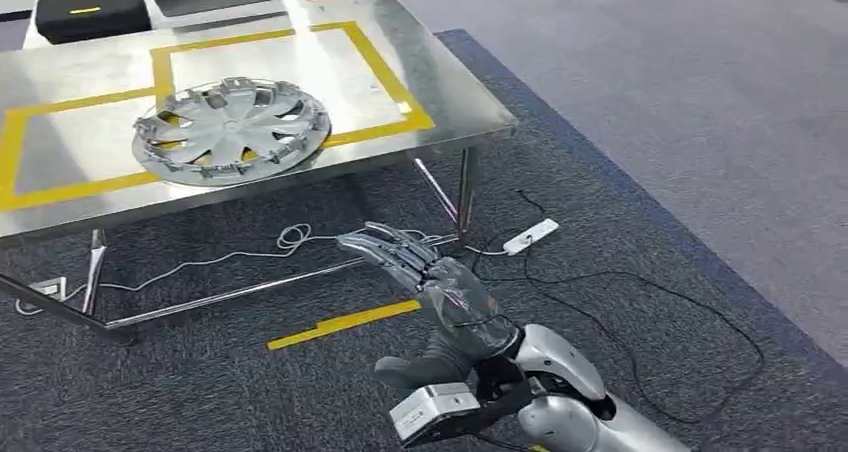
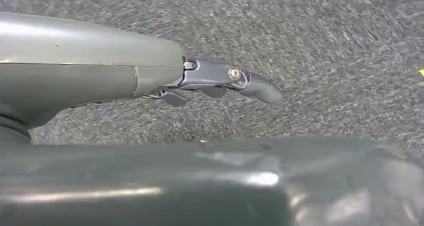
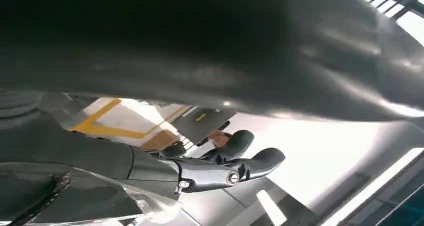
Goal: Take the parts from the cabinet and place them on the table.
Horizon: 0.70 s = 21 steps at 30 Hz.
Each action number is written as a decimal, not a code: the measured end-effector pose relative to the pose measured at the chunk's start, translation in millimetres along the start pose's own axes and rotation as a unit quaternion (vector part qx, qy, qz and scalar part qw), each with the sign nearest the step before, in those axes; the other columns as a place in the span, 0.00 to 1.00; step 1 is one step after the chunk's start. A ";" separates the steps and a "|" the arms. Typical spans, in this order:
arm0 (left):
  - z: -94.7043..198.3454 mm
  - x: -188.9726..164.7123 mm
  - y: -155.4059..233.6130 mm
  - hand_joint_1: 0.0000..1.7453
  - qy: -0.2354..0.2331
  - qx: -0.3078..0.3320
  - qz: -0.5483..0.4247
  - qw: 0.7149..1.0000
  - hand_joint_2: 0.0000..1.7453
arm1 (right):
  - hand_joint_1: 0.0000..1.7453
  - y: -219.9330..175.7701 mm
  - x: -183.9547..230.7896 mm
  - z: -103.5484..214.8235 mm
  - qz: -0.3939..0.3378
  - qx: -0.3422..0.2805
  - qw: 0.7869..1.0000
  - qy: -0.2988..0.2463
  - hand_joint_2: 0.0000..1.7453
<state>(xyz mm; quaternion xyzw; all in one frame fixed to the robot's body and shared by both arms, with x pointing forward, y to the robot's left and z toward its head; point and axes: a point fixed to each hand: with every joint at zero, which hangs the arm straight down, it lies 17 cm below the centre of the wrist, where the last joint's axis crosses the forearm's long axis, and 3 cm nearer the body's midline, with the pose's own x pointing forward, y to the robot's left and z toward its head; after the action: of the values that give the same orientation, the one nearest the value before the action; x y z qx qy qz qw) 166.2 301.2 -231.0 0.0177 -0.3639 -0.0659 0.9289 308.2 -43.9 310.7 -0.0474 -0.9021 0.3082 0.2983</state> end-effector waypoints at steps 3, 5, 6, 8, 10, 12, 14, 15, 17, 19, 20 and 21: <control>0.9 -1.2 0.2 0.00 0.000 0.000 0.000 1.000 0.00 | 0.00 0.8 0.2 -0.1 -0.001 0.002 1.000 -0.001 0.00; 0.2 -0.1 1.9 0.00 -0.001 0.001 -0.001 1.000 0.00 | 0.00 1.1 0.1 0.1 -0.002 0.003 1.000 0.000 0.00; -0.3 1.1 0.1 0.00 -0.002 0.000 0.000 1.000 0.00 | 0.00 1.5 0.1 0.4 -0.003 0.003 1.000 0.001 0.00; -0.8 2.3 0.2 0.00 -0.004 0.000 -0.001 1.000 0.00 | 0.00 1.4 0.6 0.0 -0.003 0.003 1.000 -0.001 0.00; 0.6 -0.9 -1.3 0.00 -0.001 -0.002 -0.001 1.000 0.00 | 0.00 2.1 0.0 0.9 -0.005 0.004 1.000 0.001 0.00; 1.3 -2.7 -1.6 0.00 0.001 -0.002 -0.001 1.000 0.00 | 0.00 4.0 -1.1 3.0 -0.007 0.005 1.000 0.005 0.00; 1.3 -3.0 -3.6 0.00 0.001 -0.004 -0.003 1.000 0.00 | 0.00 5.5 -0.9 5.1 -0.009 0.006 1.000 0.006 0.00; 1.3 -3.0 -4.8 0.00 0.001 -0.005 -0.002 1.000 0.00 | 0.00 5.7 -0.6 5.5 -0.010 0.006 1.000 0.005 0.00; 2.1 -4.8 -5.7 0.00 0.002 -0.003 -0.002 1.000 0.00 | 0.00 5.6 0.5 5.4 -0.008 0.006 1.000 0.002 0.00; 3.5 -8.0 -5.5 0.00 0.005 0.000 -0.002 1.000 0.00 | 0.00 6.7 1.3 7.0 -0.008 0.007 1.000 0.001 0.00; 4.3 -9.7 -6.1 0.00 0.006 0.000 0.000 1.000 0.00 | 0.00 7.8 1.4 9.0 -0.010 0.007 1.000 0.002 0.00; 4.4 -10.1 -5.7 0.00 0.007 0.001 0.000 1.000 0.00 | 0.00 8.6 2.2 10.6 -0.011 0.006 1.000 0.001 0.00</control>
<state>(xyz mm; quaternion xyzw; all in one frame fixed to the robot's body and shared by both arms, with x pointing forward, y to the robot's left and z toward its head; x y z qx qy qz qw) 155.3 297.0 -235.0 0.0191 -0.3578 -0.0655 0.9313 299.5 -42.0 300.1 -0.0360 -0.9003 0.3107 0.3026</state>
